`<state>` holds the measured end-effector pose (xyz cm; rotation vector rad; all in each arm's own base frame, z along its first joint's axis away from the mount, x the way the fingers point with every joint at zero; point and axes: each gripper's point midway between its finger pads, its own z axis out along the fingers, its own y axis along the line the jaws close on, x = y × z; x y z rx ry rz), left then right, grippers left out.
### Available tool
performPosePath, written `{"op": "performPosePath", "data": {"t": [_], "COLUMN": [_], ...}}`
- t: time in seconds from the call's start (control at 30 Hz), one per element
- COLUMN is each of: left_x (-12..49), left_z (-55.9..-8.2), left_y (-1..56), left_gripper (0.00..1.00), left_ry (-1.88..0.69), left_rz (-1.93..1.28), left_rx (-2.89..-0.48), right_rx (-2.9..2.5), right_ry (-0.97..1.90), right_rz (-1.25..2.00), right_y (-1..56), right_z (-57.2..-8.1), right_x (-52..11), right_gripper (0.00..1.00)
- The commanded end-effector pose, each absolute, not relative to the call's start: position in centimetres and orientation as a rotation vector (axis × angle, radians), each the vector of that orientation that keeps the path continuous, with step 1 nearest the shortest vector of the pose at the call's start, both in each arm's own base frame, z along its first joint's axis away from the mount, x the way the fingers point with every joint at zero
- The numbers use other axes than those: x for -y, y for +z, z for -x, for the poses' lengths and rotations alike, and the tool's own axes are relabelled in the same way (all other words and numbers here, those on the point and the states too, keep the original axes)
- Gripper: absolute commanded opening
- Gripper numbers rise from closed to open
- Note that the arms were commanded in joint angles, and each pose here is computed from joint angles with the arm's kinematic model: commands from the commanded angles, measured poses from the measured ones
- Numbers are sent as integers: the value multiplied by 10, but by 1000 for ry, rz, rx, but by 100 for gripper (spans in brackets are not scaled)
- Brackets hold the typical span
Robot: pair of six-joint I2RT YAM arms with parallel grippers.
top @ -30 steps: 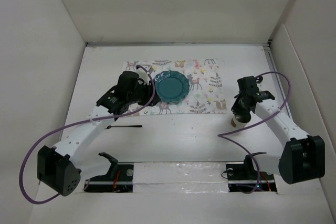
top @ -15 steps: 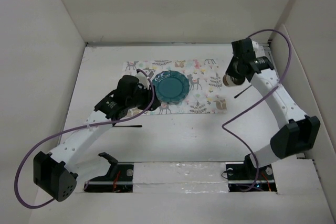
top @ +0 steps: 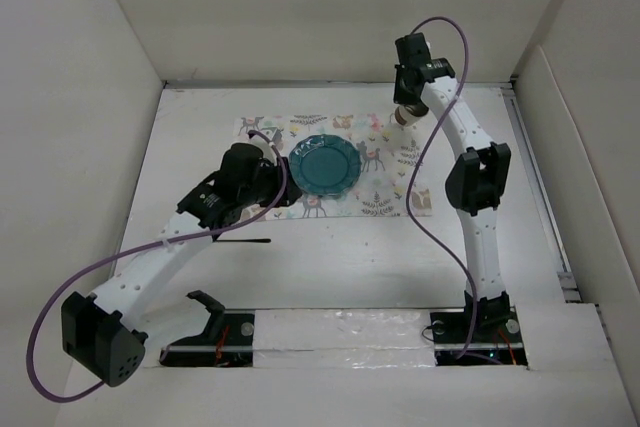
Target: Set the dinner table for one person
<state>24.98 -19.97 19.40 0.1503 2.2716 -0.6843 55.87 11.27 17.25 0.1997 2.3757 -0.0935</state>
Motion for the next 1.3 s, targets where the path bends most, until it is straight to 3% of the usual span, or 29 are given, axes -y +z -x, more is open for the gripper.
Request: {"op": "performPosePath", "data": {"t": [0.0, 0.67, 0.7, 0.73, 0.83, 0.93, 1.07, 1.13, 1.17, 1.2, 1.23, 1.27], "left_x": [205, 204, 204, 204, 204, 205, 208, 209, 210, 211, 214, 214], "left_z": [-261, -267, -267, -267, -269, -272, -275, -277, -277, -278, -277, -277], "left_y": [213, 191, 191, 191, 193, 195, 197, 199, 199, 200, 199, 199], "left_gripper": [33, 33, 34, 34, 34, 34, 34, 34, 34, 34, 32, 32], "left_ry": [-700, -657, -655, -654, -645, -636, -636, -637, -641, -647, -656, -656], "left_rz": [-82, -45, -46, -46, -56, -72, -98, -113, -119, -126, -155, -155], "left_rx": [-2235, -2294, -2292, -2295, -2288, -2285, -2279, -2268, -2268, -2264, -2263, -2263], "right_rx": [-2325, -2409, -2400, -2388, -2322, -2240, -2150, -2117, -2050, -2062, -1932, -1930], "right_ry": [-61, -93, -99, -90, -23, 79, 221, 254, 279, 277, 322, 322], "right_rz": [-117, -33, -48, -44, -49, -60, -117, -179, -208, -271, -354, -355], "right_y": [201, 112, 115, 119, 150, 192, 245, 260, 295, 275, 314, 314], "right_z": [-569, -589, -589, -589, -593, -595, -591, -586, -574, -572, -558, -558], "right_x": [-115, -148, -146, -152, -159, -169, -158, -148, -137, -122, -100, -100], "right_gripper": [0, 0, 5, 20, 43, 54, 62, 61, 57, 49, 12, 12]}}
